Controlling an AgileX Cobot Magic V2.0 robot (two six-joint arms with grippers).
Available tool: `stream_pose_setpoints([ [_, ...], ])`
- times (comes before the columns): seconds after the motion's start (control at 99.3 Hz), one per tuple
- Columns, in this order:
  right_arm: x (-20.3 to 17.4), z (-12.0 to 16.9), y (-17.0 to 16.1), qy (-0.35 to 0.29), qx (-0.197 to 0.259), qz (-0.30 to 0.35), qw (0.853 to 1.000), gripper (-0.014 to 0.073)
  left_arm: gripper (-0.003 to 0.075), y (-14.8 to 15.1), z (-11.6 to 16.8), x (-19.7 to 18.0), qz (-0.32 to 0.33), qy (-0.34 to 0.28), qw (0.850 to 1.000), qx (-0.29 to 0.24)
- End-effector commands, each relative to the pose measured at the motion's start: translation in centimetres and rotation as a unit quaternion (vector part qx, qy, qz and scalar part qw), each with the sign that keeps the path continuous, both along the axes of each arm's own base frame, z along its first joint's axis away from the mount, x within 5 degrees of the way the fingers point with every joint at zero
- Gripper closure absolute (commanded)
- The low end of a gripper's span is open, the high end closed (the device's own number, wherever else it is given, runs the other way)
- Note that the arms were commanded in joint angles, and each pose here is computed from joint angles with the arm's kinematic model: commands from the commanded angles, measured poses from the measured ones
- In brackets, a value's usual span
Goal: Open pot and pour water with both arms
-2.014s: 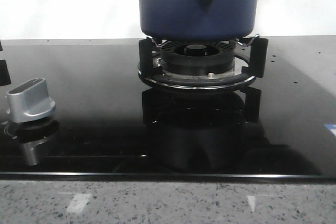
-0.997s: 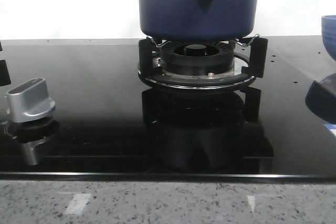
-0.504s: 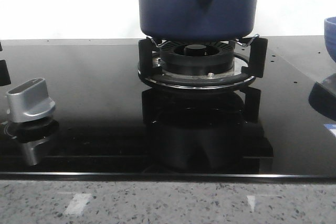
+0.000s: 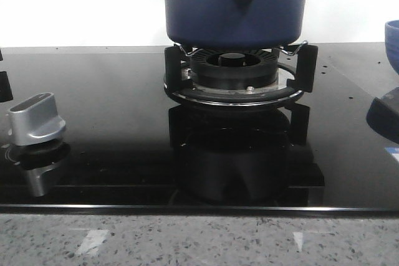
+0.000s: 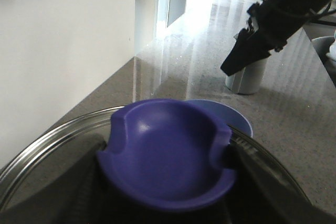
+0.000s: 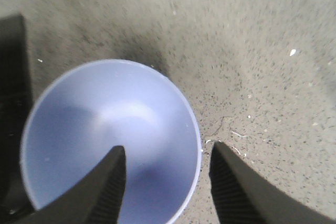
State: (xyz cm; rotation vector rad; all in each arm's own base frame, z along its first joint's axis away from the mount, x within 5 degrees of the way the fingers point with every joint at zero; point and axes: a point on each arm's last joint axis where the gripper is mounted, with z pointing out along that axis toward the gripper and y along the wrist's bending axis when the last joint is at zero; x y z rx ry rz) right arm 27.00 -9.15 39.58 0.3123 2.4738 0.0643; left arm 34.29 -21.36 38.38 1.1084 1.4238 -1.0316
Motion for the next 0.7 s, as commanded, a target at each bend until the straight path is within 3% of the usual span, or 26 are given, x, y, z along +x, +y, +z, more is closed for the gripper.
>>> stream_pose_setpoints([
  [0.0, -1.5, 2.9, 0.5, -0.059, -0.017, -0.006, 0.998, 0.0265, 0.042, -0.4, 3.2, -1.4, -0.006, -0.026, 0.999, -0.047],
  [0.322, -2.3, 3.5, 0.9, -0.068, -0.015, -0.004, 0.998, 0.0265, 0.042, -1.2, 0.6, 0.1, -0.009, 0.0, 1.0, -0.029],
  [0.695, -2.3, 3.5, 0.9, -0.072, -0.015, -0.004, 0.997, 0.0265, 0.042, -1.3, 0.1, 0.2, -0.009, -0.006, 1.0, -0.006],
])
